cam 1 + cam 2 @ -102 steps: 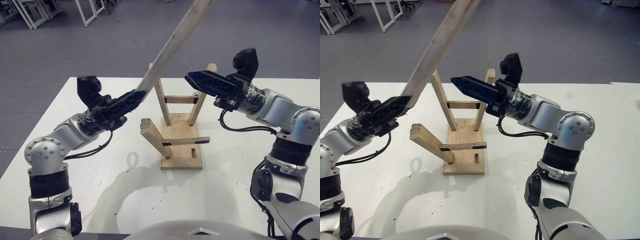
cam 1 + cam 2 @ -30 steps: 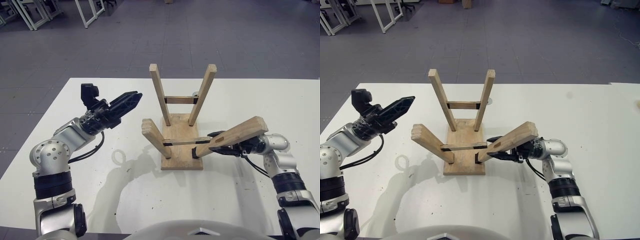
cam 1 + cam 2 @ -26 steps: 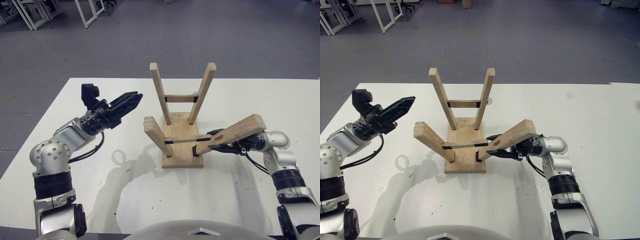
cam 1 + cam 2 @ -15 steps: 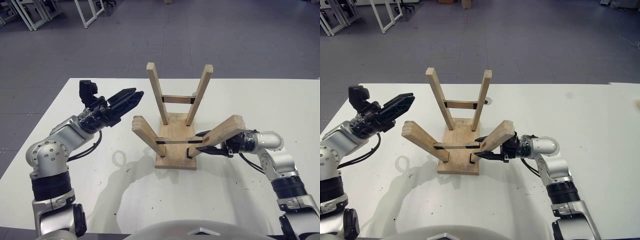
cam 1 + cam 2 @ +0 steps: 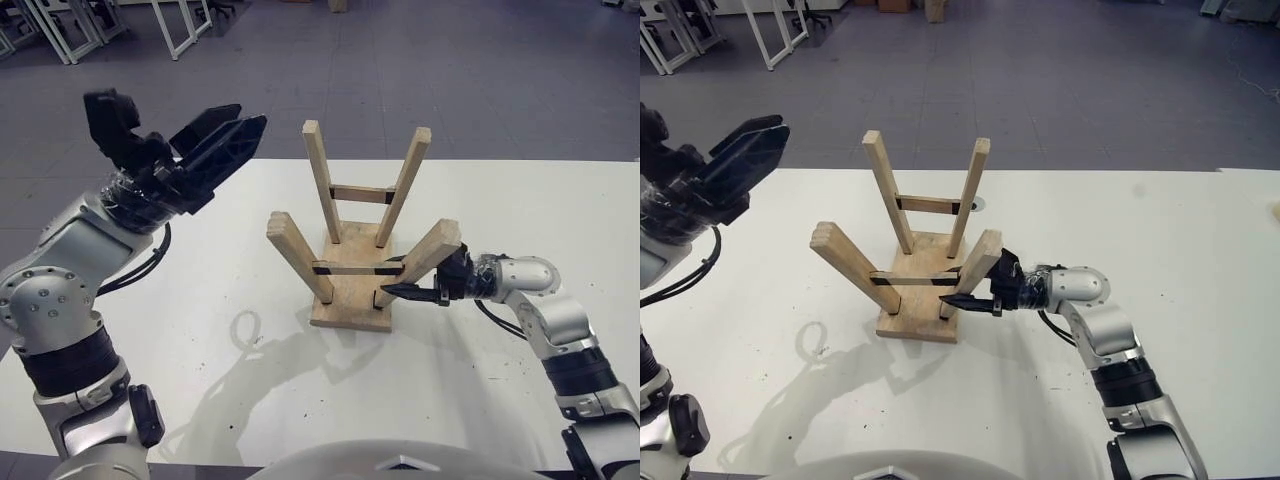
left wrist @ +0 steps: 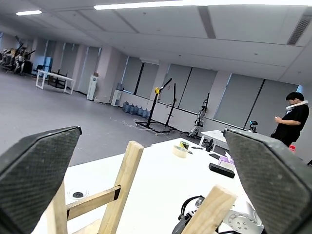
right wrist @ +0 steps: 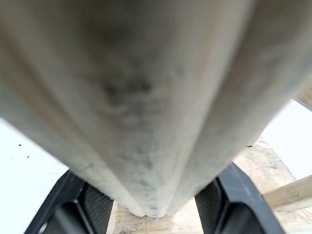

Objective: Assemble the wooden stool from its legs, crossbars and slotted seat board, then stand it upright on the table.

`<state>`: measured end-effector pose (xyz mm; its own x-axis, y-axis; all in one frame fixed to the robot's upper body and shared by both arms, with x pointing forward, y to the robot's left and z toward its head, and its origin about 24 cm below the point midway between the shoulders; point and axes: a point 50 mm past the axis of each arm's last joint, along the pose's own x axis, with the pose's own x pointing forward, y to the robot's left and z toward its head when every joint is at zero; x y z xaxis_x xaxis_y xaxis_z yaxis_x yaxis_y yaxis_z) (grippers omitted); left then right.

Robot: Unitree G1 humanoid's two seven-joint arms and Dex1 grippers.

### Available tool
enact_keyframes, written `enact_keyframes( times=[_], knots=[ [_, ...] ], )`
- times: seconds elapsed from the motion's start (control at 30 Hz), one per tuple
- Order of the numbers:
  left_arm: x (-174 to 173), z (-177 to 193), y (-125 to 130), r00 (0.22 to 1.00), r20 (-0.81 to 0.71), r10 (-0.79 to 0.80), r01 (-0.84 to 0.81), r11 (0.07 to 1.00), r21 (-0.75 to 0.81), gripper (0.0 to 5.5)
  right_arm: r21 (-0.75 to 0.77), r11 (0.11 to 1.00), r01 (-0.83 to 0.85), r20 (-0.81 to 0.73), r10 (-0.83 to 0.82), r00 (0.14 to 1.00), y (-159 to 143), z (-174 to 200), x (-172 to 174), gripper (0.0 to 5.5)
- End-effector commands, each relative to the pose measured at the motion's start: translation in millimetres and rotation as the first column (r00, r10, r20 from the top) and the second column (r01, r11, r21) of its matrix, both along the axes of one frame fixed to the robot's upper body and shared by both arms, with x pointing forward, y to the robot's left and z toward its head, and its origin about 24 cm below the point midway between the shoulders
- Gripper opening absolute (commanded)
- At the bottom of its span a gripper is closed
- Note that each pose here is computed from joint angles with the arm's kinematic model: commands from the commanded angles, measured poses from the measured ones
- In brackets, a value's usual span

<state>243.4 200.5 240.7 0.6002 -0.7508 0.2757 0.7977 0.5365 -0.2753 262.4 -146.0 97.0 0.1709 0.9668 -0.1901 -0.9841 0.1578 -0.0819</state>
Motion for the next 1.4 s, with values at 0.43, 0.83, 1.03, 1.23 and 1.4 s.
enact_keyframes(
  times=[0.43, 0.83, 1.03, 1.23, 1.4],
  knots=[
    [-11.9, -69.0, -123.1, 0.945, -0.156, 0.288, -0.146, 0.797, 0.586, 4.07, -0.147, 0.982, 0.115, -0.070, -0.127, 0.989, -11.6, -24.5, -4.2, 2.02],
    [-3.1, -32.2, -147.0, 0.917, 0.314, 0.246, -0.398, 0.605, 0.690, 2.15, -0.139, 0.981, 0.138, -0.071, -0.149, 0.986, -10.5, -25.4, -5.2, 2.02],
    [-26.5, -114.6, -144.7, 0.990, 0.128, -0.050, -0.114, 0.230, 0.967, 1.77, -0.135, 0.980, 0.143, -0.075, -0.154, 0.985, -11.2, -24.6, -4.8, 2.02],
    [-22.6, -147.6, -148.6, 0.997, 0.071, 0.004, -0.070, 0.248, 0.966, 1.77, -0.234, 0.965, 0.117, -0.078, -0.138, 0.987, -6.3, -30.9, -7.6, 2.02],
    [-17.5, -148.9, -143.4, 0.997, 0.069, 0.024, -0.073, 0.278, 0.958, 1.77, -0.128, 0.950, 0.286, -0.265, -0.311, 0.913, -8.4, -39.6, -13.8, 2.02]
  ],
)
